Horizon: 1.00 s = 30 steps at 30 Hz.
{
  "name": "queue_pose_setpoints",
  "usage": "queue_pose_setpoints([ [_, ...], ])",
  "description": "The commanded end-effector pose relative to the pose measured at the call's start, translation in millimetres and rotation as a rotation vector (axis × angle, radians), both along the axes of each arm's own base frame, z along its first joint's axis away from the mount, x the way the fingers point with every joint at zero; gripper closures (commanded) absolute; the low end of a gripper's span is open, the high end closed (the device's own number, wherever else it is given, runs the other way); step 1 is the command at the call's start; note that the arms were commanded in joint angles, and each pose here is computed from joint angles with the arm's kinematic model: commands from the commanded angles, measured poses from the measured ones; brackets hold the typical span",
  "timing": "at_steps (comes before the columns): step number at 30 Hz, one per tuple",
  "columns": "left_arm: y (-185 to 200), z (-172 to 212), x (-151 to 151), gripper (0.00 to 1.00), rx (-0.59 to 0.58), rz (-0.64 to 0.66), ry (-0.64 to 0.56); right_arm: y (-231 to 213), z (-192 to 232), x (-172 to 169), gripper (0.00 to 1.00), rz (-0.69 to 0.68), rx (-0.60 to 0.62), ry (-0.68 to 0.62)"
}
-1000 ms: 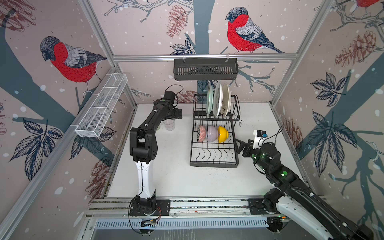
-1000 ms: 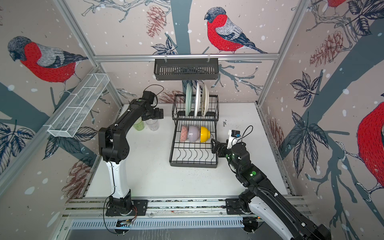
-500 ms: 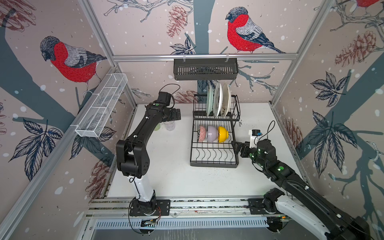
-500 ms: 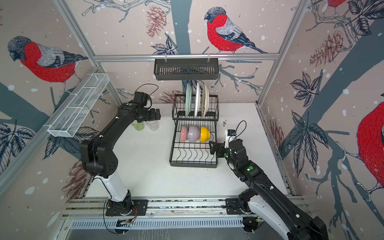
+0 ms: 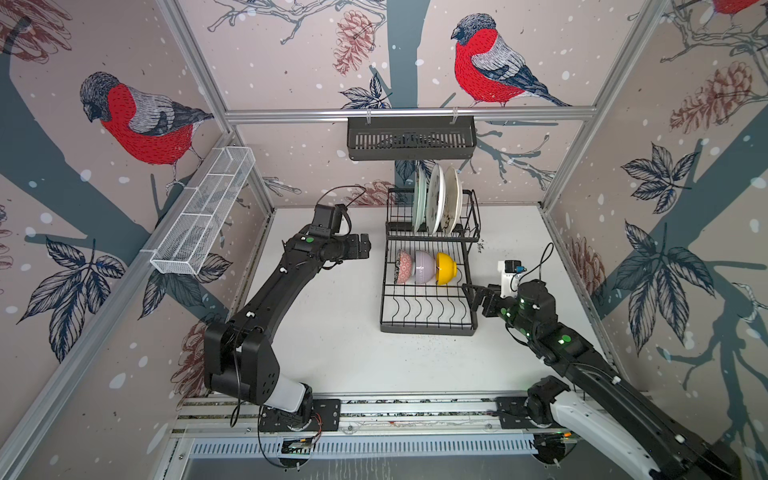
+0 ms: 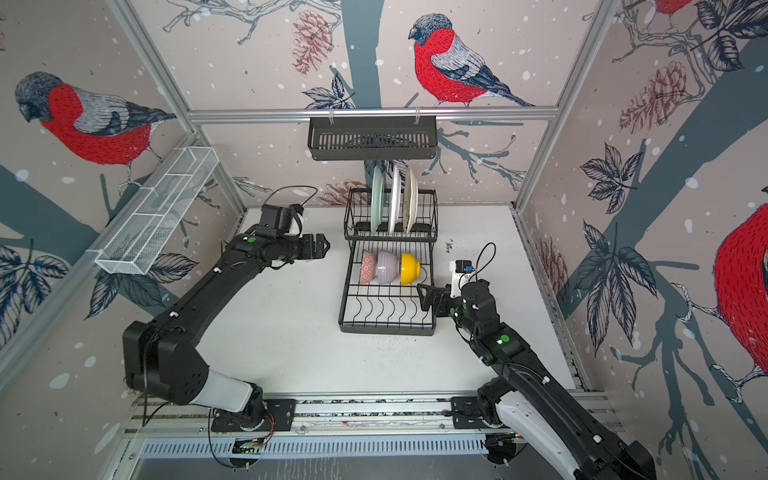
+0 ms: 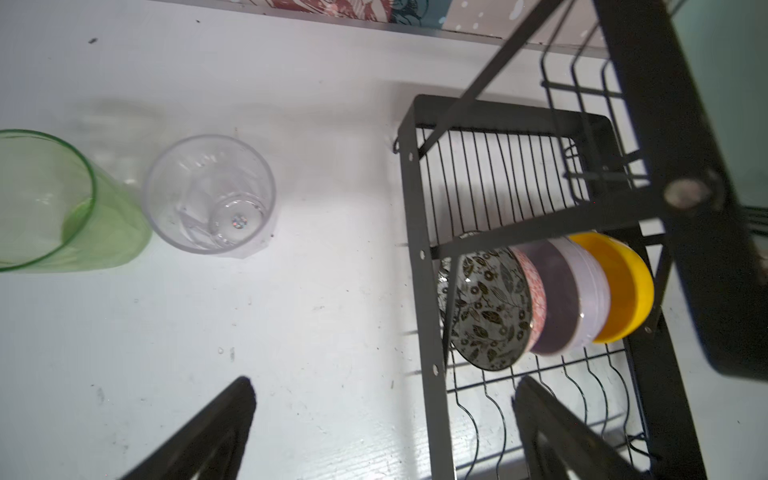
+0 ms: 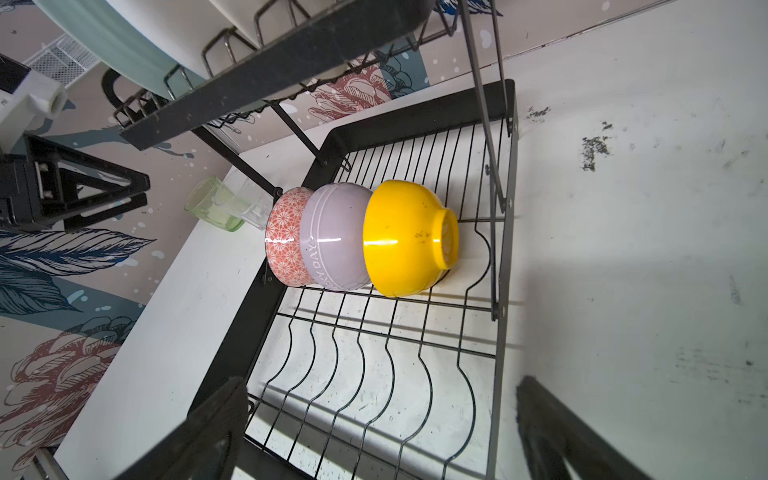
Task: Unload the mixed dishes from the dish rack
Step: 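Move the right gripper to the yellow bowl while the left gripper withdraws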
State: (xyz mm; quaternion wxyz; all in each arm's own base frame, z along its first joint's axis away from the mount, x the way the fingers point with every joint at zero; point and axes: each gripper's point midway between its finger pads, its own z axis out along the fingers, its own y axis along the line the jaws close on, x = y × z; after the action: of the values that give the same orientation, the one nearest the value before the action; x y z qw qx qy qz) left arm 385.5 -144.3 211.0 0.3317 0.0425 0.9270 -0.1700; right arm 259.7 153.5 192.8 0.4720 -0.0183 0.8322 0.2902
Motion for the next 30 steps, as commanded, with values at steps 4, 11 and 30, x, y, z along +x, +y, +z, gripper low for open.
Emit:
queue_pose_setpoints([
  [4,-16.6,-0.5,-20.1,0.03,-0.128,-0.034,-0.071,6.9,14.0,0.1,0.00,0.014,0.073,-0.019],
  [11,-14.7,3.6,-47.3,0.03,-0.121,-0.107,-0.119,15.3,16.3,-2.9,0.00,0.016,0.159,-0.028],
  [30,-4.0,1.2,-64.6,0.03,-0.127,-0.091,-0.190,64.8,-30.0,36.5,0.06,0.047,-0.003,0.107],
])
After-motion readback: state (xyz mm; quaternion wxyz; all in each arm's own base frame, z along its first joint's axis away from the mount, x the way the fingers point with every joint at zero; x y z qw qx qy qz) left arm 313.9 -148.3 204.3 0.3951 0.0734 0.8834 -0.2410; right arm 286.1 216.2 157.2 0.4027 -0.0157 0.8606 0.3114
